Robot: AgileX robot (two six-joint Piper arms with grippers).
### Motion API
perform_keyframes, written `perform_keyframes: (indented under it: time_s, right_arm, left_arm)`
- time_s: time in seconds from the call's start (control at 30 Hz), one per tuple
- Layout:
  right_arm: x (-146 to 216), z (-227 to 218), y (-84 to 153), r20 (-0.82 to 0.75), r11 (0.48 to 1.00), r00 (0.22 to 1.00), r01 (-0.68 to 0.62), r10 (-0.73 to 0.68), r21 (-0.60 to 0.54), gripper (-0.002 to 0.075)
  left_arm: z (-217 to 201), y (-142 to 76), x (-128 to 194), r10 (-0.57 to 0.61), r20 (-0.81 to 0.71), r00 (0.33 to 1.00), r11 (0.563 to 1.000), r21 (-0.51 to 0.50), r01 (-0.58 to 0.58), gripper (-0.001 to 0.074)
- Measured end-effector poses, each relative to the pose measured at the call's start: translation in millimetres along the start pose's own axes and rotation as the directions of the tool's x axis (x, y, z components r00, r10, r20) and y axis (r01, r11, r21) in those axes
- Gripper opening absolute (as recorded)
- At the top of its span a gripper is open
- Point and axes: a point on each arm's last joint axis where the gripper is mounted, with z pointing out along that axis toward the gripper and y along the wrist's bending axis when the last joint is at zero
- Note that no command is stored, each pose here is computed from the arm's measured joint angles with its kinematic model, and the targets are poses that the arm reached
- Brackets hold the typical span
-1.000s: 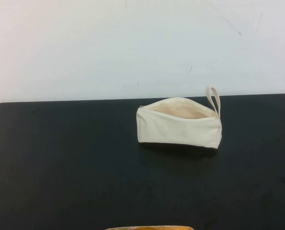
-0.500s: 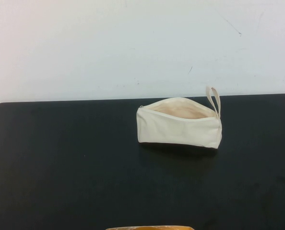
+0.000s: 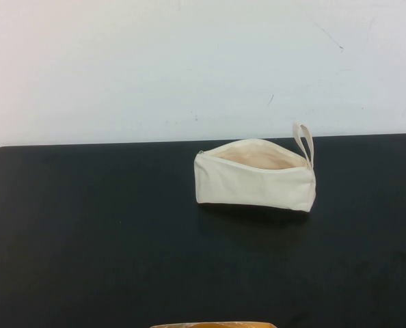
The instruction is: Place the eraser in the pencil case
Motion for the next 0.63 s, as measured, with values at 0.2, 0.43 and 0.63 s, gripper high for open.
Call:
perform_keyframes:
  time_s: [0.2, 0.43, 0.63]
  right_arm:
    - [0.1, 0.0, 0.0, -0.001, 1.0, 1.0, 0.0, 0.0, 0.0, -0.0001]
    - [0.2, 0.0, -0.1, -0.002, 0.999, 0.999, 0.039, -0.039, 0.001, -0.0001]
    - [0.2, 0.0, -0.1, -0.002, 0.999, 0.999, 0.047, -0.047, 0.001, -0.0001]
  left_arm:
    - [0.0, 0.0, 0.0, 0.0, 0.0, 1.0, 1.0, 0.0, 0.0, -0.0003]
    - [0.0, 0.0, 0.0, 0.0, 0.0, 1.0, 1.0, 0.0, 0.0, -0.0003]
    - [0.0, 0.0, 0.0, 0.0, 0.0, 1.0, 1.0, 0.0, 0.0, -0.0003]
